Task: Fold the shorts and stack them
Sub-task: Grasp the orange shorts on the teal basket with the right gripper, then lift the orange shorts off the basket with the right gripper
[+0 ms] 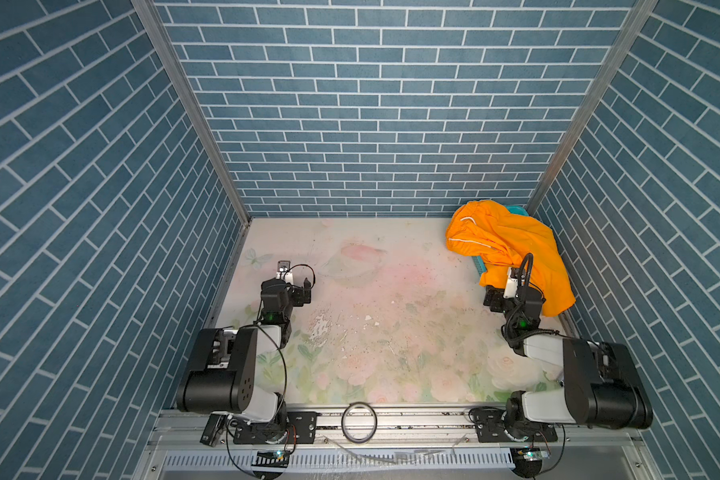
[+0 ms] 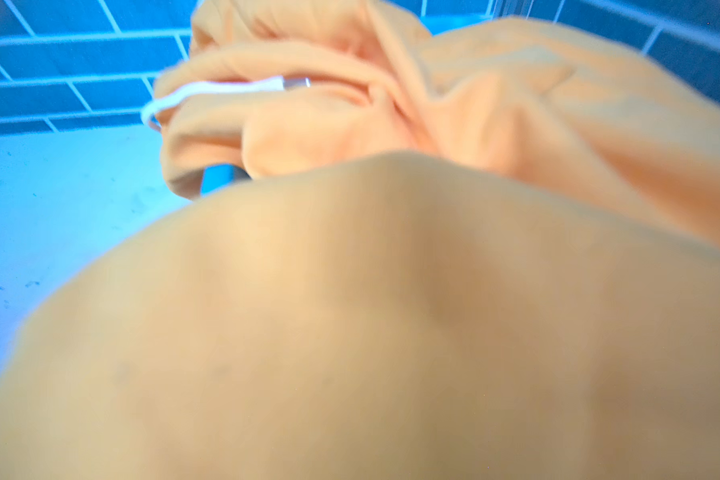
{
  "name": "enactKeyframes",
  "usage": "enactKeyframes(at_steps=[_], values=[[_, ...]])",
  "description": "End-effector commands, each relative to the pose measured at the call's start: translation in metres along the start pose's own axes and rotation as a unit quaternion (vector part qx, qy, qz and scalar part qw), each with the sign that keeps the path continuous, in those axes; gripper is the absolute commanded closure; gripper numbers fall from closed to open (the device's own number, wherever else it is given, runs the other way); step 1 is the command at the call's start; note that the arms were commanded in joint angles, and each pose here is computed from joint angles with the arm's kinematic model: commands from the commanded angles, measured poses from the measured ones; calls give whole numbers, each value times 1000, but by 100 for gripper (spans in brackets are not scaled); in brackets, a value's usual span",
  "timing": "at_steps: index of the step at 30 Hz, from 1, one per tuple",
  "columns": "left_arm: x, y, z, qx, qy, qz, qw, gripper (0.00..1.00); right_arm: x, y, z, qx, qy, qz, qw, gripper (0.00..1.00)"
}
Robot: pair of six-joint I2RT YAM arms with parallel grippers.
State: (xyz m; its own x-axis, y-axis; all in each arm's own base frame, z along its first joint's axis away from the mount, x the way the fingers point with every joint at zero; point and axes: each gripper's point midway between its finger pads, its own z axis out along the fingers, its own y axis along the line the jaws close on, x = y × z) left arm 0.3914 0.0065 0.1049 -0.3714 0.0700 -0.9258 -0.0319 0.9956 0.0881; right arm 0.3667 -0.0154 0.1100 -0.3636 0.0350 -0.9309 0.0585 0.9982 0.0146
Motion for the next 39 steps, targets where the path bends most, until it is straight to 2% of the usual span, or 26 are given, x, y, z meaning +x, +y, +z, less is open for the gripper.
enactKeyframes(at_steps=[1,4,8,11,15,19,22,25,31,36,39], values=[[-14,1,-11,-14,4,-2,1000,0,-28,13,-21,-31,-28,15,999,21],[-25,-3,-22,-12,18,-21,1000,0,-42,16,-40,-28,-24,21,999,21],[-47,-18,-38,9,7,-23,1000,0,-51,25,-59,-43,0,33,999,21],[-60,-26,-46,30,1,-39,999,0,-55,33,-64,-52,18,33,998,21],[-83,-33,-52,53,17,-70,996,0,-89,38,-58,-57,31,22,998,17],[-103,-48,-58,93,44,-91,991,0,-125,46,-36,-64,60,7,996,14],[-108,-61,-65,128,55,-94,986,0,-134,47,-9,-57,99,-15,993,12],[-105,-70,-71,145,61,-84,984,0,-132,39,19,-27,144,-25,989,12],[-92,-73,-79,151,72,-80,983,0,-120,16,68,12,197,-42,979,11],[-92,-71,-85,149,67,-82,983,0,-110,4,103,30,221,-62,973,12],[-95,-71,-86,151,62,-83,983,0,-103,-6,120,34,231,-53,971,14]])
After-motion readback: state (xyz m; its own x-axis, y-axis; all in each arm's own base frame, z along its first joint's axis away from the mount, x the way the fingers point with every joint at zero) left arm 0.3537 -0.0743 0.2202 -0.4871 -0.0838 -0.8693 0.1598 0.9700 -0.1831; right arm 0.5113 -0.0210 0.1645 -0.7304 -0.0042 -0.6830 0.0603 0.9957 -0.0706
